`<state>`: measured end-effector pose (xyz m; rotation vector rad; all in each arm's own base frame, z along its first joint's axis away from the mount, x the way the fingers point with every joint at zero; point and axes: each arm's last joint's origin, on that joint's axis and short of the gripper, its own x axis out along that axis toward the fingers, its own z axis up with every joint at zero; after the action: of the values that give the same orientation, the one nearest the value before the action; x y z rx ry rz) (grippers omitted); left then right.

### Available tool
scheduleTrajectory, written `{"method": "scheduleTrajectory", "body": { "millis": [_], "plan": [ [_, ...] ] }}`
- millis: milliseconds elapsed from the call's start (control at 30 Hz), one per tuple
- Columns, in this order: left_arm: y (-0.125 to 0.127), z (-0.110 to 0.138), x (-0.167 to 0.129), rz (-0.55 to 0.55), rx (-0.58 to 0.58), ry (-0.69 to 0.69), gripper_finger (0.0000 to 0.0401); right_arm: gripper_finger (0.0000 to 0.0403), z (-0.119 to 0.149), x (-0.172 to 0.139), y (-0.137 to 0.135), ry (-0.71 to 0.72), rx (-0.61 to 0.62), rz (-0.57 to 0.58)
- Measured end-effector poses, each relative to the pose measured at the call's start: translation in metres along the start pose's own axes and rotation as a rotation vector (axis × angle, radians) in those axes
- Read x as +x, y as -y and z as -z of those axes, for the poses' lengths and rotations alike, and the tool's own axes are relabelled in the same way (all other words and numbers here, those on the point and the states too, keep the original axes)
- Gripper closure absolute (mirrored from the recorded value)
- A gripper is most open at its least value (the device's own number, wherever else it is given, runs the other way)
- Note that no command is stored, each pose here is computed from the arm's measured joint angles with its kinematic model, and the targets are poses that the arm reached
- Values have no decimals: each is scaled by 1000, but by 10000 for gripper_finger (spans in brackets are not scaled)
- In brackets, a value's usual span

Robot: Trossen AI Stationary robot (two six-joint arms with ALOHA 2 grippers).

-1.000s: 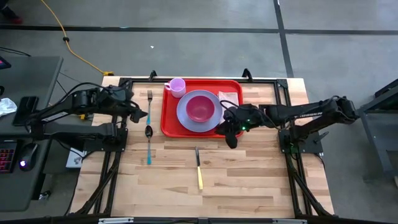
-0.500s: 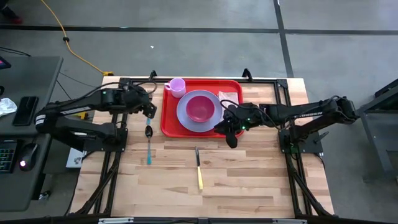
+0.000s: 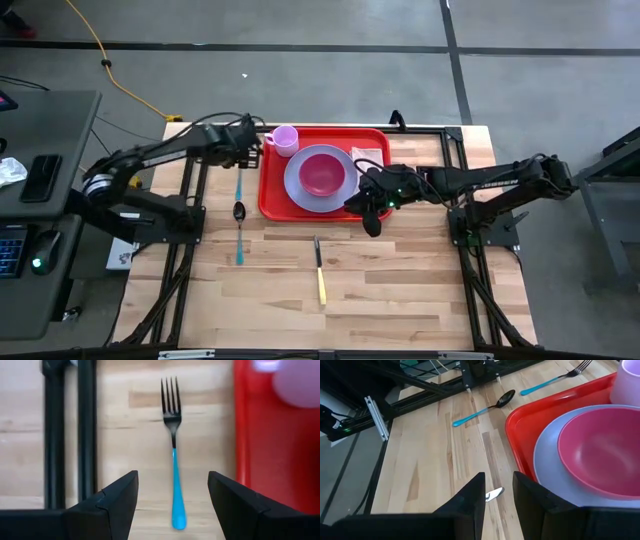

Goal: Set up tray
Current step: Put the blue fork on the white napkin

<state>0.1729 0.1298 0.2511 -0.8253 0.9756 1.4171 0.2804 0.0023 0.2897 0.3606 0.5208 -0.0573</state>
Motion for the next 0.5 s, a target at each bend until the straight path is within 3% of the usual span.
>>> {"method": "scheduleTrajectory", "body": {
  "millis": [300,500],
  "plan": [
    [1,-38,68,79,14,-259,130,325,0,0,0,-5,26,-10],
    [-4,-43,85,69,21,-326,130,325,0,0,0,-5,26,-10]
  ]
}}
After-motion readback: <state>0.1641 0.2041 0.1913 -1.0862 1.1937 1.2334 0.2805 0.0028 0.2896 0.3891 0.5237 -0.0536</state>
